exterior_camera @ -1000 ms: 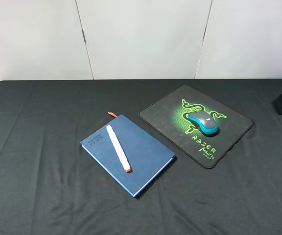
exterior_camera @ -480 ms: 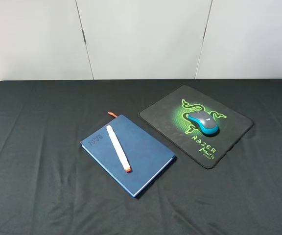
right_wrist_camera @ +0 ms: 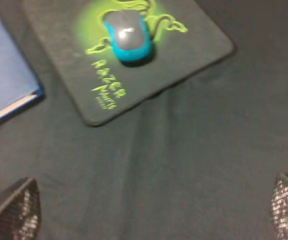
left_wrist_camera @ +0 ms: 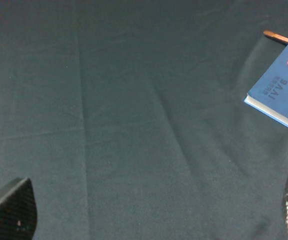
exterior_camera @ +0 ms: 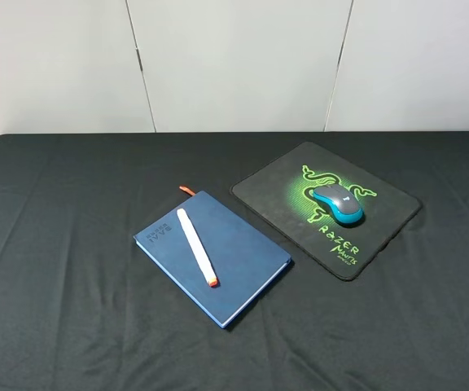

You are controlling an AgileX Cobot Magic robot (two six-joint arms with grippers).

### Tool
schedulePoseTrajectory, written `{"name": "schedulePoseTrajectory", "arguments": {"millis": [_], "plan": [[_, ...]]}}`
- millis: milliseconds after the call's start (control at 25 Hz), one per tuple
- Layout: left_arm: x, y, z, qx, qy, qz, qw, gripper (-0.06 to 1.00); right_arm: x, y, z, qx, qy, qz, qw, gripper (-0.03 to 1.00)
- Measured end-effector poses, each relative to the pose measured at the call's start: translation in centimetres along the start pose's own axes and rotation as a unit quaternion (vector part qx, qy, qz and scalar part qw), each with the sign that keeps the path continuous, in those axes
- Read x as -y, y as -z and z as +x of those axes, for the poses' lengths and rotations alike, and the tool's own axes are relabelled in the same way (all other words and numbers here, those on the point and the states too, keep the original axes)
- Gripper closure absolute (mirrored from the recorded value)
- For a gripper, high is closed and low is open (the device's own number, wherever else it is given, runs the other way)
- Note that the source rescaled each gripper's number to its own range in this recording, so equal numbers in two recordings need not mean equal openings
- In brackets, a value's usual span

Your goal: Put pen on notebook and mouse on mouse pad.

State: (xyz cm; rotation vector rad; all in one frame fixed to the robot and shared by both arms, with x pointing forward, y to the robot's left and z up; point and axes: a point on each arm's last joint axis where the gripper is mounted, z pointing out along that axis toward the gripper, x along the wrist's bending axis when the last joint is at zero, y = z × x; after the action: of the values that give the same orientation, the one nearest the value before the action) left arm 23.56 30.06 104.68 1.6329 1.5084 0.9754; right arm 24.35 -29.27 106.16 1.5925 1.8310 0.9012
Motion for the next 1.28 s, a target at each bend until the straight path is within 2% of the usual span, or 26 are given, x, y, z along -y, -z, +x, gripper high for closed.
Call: {"name": "schedulePoseTrajectory", "arguments": {"millis": [160, 240, 1280], "plan": [[0.0, 0.0, 0.0, 0.0, 0.0, 0.0, 1.0, -0.03, 1.04, 0.61, 0.08, 0.035, -0.019, -0.088, 0.995, -0.03], [0.0, 0.0, 0.0, 0.0, 0.0, 0.0, 1.0, -0.03, 1.02, 0.93, 0.13, 0.045, -0.023, -0.115, 0.992, -0.03], [0.0, 0.0, 0.0, 0.0, 0.0, 0.0, 1.0, -0.03, 1.26, 0.03, 0.01, 0.047, -0.025, -0.115, 0.992, -0.03]]}}
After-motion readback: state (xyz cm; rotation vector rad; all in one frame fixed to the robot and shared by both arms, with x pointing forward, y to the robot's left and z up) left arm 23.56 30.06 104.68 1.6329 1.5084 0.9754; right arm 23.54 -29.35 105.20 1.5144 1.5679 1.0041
